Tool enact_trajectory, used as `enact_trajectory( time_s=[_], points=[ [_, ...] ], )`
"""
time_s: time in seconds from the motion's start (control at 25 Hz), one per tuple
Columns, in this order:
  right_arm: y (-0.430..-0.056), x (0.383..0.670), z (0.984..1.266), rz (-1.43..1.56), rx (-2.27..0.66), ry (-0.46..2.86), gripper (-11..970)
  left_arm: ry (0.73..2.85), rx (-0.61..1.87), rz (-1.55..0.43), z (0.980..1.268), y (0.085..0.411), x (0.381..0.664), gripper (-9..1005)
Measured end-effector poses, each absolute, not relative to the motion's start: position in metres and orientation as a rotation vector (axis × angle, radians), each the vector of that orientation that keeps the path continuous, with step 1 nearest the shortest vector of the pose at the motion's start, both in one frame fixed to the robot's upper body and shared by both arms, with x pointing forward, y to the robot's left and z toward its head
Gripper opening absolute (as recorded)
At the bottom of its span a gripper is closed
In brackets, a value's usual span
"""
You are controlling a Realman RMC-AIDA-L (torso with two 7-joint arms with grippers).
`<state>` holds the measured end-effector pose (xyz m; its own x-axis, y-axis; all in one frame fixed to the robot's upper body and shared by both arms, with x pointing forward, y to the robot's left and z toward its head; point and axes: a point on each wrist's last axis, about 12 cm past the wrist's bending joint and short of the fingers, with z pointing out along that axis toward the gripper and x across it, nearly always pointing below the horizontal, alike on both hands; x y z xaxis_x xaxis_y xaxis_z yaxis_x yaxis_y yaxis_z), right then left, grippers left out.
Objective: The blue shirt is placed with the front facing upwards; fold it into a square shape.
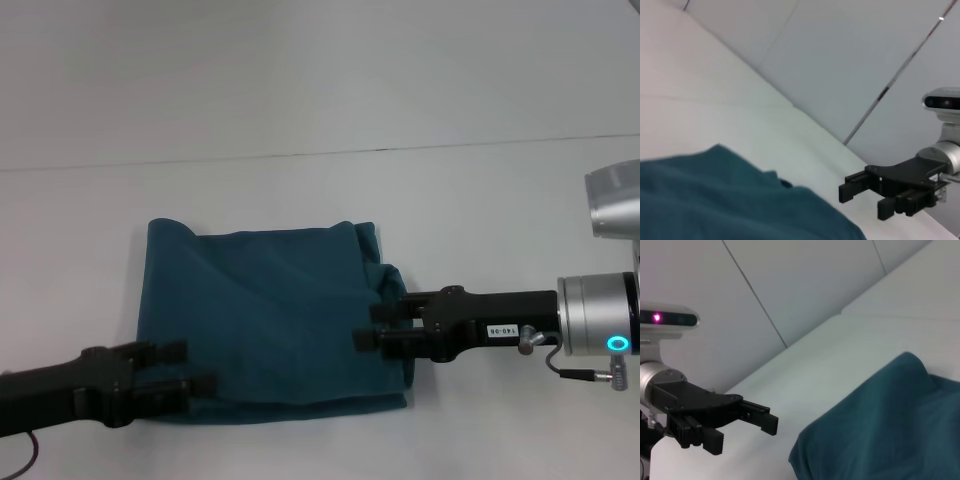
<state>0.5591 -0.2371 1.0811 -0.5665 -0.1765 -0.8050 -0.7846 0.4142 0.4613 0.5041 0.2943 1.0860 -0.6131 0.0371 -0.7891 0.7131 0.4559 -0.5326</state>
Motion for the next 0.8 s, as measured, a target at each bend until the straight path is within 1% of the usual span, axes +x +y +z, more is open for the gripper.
enact_trajectory(
  time_s=[0.16,0.4,0.8],
  points=[
    [-0.2379,0.5604,1.0832,1.136,-0.812,1.963,650,1.924,0.678,-1.160,1.0862,0.2915,0.5032,877],
    [-0.2372,0.5612,1.0832,1.120,-0.831,1.947,650,1.921,0.716,-1.148,1.0861,0.2877,0.5062,877],
    [-0.2431,0.5611,1.0825,1.099,-0.808,1.952,650,1.921,0.694,-1.125,1.0852,0.2905,0.5062,877]
  ],
)
